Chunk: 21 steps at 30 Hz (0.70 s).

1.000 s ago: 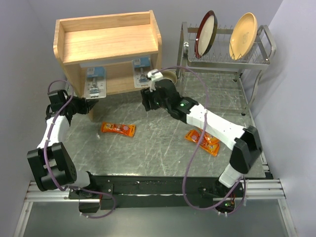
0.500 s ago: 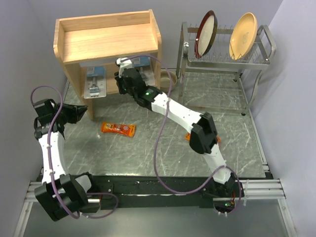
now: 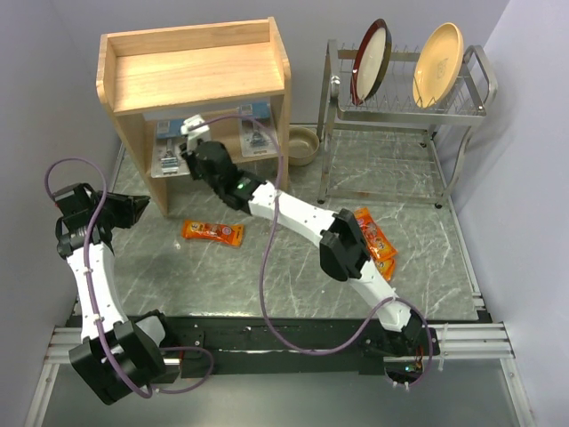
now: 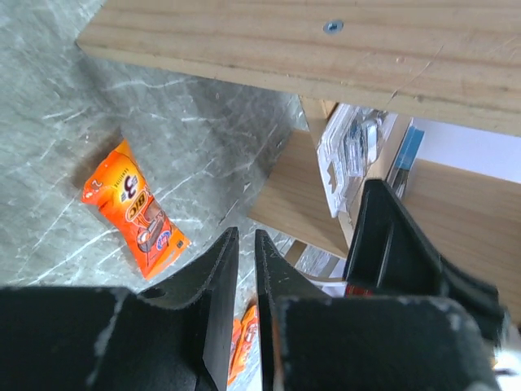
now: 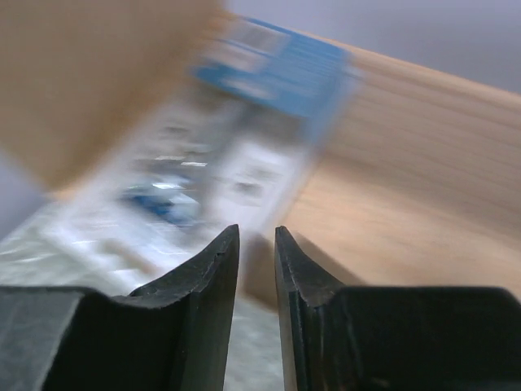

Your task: Place and organize the shaving razors onto the shelf

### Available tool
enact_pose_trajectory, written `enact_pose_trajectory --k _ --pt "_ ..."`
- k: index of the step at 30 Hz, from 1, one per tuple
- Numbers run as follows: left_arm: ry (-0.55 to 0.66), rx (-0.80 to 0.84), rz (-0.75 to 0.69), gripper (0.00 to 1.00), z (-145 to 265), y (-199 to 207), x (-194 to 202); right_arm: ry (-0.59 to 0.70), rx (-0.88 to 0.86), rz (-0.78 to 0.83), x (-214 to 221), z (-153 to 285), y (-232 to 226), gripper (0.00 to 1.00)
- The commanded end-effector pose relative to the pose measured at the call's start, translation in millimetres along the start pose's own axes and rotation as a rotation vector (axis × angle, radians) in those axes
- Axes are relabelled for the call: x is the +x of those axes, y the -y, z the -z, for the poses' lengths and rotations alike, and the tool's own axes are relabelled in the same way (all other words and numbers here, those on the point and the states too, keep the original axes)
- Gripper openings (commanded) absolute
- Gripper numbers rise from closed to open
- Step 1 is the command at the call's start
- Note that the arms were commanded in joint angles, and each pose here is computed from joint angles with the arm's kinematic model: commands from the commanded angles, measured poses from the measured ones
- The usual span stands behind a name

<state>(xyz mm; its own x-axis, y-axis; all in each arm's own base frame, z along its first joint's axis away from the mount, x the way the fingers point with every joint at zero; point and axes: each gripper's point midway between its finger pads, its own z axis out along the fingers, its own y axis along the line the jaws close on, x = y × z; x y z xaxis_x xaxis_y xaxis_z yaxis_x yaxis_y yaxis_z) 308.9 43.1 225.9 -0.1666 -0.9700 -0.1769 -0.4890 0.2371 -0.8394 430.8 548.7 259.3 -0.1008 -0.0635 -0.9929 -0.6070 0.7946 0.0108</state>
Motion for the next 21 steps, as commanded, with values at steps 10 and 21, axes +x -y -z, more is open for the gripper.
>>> enact_pose_trajectory --k 10,21 --pt "0.046 0.038 -0.040 0.18 15 13 -8 0.171 -0.028 -0.092 -42 -9 -22 0.33" --pt "0.015 0.060 -0.018 0.22 10 18 -6 0.231 -0.063 -0.152 -74 6 -24 0.66"
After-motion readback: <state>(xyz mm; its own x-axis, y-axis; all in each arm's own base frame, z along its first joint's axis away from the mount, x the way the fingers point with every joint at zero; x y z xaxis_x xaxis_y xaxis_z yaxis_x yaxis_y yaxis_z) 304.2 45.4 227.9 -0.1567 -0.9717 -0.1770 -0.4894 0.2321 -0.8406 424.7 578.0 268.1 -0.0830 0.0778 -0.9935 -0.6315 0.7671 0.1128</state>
